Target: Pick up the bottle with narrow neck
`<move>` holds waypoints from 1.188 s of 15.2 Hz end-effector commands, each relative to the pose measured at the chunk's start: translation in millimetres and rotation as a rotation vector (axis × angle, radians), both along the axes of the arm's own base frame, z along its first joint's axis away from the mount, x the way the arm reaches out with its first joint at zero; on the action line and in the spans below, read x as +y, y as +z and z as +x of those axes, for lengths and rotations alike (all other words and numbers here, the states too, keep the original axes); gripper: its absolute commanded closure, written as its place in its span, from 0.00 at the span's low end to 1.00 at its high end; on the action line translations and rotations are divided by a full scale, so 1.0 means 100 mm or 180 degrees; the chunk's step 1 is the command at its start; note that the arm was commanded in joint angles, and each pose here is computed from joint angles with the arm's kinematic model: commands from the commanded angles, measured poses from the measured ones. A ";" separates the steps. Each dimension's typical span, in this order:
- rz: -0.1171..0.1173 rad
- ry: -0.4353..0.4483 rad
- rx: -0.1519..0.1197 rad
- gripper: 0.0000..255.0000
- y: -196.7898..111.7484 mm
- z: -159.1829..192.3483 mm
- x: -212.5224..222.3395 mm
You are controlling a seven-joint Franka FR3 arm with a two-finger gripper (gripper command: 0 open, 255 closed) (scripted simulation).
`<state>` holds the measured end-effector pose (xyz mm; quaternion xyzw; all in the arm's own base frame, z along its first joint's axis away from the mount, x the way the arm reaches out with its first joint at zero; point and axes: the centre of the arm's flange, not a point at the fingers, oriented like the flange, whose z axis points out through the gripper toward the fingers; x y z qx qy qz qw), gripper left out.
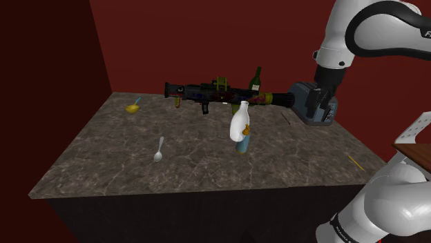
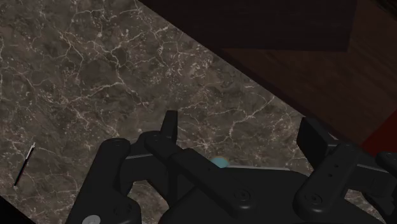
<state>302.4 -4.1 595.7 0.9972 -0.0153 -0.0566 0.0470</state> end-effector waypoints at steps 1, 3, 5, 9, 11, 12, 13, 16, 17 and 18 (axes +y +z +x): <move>0.0000 0.0000 0.0000 0.00 0.00 0.00 0.00; 0.0015 0.0003 -0.0009 0.00 -0.10 0.24 -0.06; 0.0030 0.0006 -0.0018 0.00 -0.19 0.47 -0.11; 0.0061 0.0011 -0.0037 0.00 -0.38 0.94 -0.23; 0.0076 0.0014 -0.0046 0.00 -0.48 1.18 -0.28; 0.0084 0.0015 -0.0051 0.00 -0.52 1.30 -0.31; 0.0091 0.0017 -0.0055 0.00 -0.57 1.42 -0.34; 0.0114 0.0021 -0.0069 0.00 -0.71 1.77 -0.42; 0.0122 0.0022 -0.0074 0.00 -0.76 1.89 -0.44; 0.0129 0.0024 -0.0078 0.00 -0.80 2.01 -0.47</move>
